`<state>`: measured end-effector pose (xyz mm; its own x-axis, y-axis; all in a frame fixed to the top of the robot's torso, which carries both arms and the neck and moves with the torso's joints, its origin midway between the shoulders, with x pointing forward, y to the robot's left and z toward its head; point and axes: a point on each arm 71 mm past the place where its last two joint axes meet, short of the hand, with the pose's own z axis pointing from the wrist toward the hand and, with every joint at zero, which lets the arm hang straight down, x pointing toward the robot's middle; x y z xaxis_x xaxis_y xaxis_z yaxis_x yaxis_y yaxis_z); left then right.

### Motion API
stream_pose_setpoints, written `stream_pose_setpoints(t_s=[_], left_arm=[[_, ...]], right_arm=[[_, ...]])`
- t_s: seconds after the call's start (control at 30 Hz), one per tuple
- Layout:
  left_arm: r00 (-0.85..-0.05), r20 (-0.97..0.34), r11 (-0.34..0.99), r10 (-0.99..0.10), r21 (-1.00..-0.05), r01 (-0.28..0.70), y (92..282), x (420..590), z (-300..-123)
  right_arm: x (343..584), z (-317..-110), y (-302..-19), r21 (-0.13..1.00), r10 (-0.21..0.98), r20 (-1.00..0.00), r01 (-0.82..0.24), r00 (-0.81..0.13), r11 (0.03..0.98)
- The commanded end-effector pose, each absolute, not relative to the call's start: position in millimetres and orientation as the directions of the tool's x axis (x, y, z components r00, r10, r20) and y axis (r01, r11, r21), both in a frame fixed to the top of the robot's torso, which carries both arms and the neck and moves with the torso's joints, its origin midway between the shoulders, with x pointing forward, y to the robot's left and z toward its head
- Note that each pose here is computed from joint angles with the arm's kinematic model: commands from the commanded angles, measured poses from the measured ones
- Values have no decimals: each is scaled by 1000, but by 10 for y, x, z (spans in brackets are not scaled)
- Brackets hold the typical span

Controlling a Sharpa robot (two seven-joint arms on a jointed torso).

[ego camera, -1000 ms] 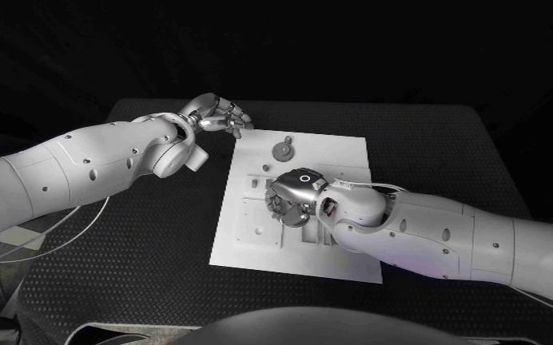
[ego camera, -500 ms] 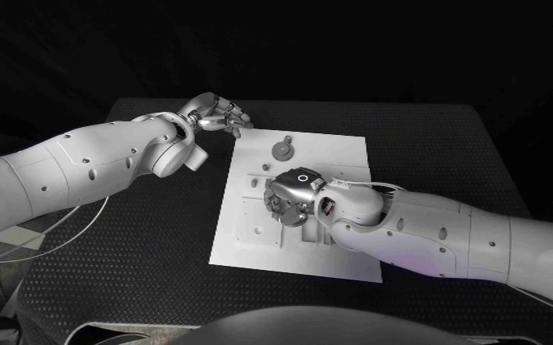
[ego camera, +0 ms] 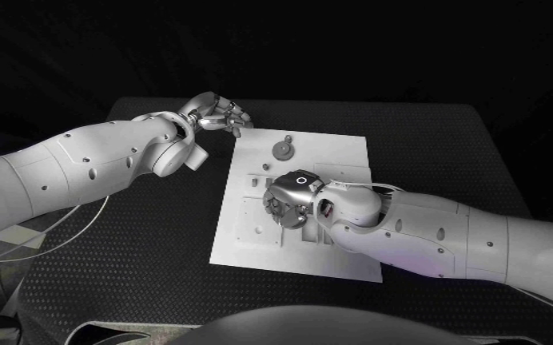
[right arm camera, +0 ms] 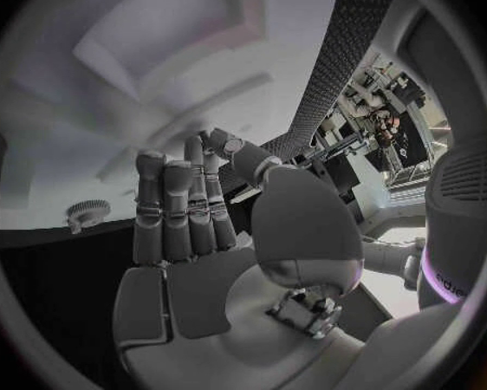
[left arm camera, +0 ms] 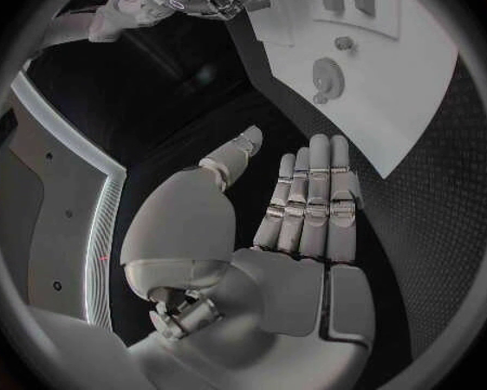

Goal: Assemble the parts on the task board

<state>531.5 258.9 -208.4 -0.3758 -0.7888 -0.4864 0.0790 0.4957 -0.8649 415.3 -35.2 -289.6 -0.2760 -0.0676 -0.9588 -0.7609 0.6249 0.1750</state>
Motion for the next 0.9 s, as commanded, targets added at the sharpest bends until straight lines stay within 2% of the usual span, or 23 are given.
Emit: stream_pose_setpoints(t_s=[0.03, 0.57, 0.73, 0.9], left_arm=[[-385, -484, 490, -786, -867, 88, 2570, 5311, -2074], [-383, -484, 492, -786, -867, 86, 2579, 5311, -2075], [-382, -485, 492, -787, -866, 86, 2590, 5310, -2075], [-380, -486, 493, -787, -866, 85, 2601, 5315, -2075]], right_arm=[[4116, -2978, -369, 180, -111, -943, -759, -315, 626], [4163, -2940, -424, 214, -28, -953, -733, -303, 645], [4159, -2913, -516, 221, -3, -955, -723, -295, 654], [4178, -2743, -663, 228, 32, -961, -721, -276, 655]])
